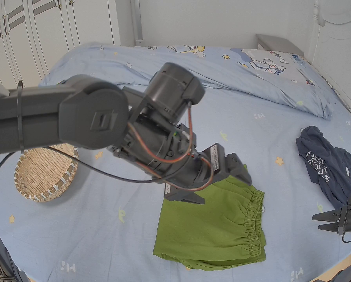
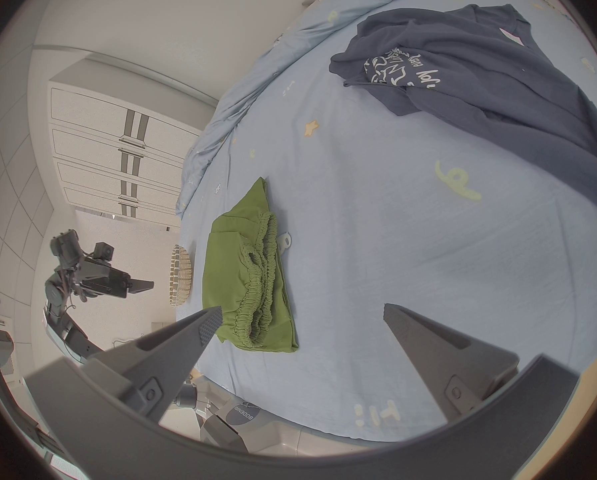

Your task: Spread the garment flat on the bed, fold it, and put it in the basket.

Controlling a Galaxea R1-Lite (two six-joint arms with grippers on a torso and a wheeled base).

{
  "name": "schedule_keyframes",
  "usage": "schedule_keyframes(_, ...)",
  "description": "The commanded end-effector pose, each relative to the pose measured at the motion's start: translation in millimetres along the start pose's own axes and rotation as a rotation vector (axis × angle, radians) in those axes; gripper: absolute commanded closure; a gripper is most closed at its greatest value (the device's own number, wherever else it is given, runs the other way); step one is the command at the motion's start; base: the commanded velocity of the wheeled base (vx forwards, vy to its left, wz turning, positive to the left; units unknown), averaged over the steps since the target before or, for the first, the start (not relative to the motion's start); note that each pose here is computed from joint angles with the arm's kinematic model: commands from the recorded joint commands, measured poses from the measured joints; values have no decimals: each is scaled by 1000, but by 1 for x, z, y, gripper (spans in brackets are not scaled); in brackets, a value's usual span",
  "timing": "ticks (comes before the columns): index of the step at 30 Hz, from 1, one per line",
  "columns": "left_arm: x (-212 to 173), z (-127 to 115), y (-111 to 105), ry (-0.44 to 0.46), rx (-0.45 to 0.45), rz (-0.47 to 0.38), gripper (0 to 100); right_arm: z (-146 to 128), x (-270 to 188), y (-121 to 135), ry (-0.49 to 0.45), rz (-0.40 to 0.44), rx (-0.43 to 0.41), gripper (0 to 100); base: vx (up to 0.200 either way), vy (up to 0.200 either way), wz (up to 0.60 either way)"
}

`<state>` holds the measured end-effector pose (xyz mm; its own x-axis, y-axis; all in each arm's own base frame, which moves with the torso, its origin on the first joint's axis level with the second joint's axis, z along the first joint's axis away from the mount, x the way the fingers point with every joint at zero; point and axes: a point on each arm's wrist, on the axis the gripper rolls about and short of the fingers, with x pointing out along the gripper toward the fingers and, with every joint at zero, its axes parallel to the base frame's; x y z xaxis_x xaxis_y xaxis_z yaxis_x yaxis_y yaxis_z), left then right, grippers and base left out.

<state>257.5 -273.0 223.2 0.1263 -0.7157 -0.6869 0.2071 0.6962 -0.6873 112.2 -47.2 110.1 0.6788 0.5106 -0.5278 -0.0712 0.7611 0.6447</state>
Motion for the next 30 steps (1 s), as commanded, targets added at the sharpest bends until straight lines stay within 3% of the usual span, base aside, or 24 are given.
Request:
schedule_keyframes(1,-44,-18,104,-175,245,-114,0,-2,1,0,7,4,0,0,0,0,0)
schedule_keyframes(6,-20,-18,167,-306,263,-113,0,-3,2,-1,7,4,-2,0,0,0,0)
schedule_keyframes(14,15,-20,230,-382,243,-89,0,-7,5,-3,5,8,-12,0,0,0,0)
schedule_keyframes(21,36,-20,254,-343,211,-57,0,-7,5,-3,4,8,-17,0,0,0,0)
schedule_keyframes(30,59,-30,249,-271,229,-64,0,-8,6,-3,8,9,-14,0,0,0,0)
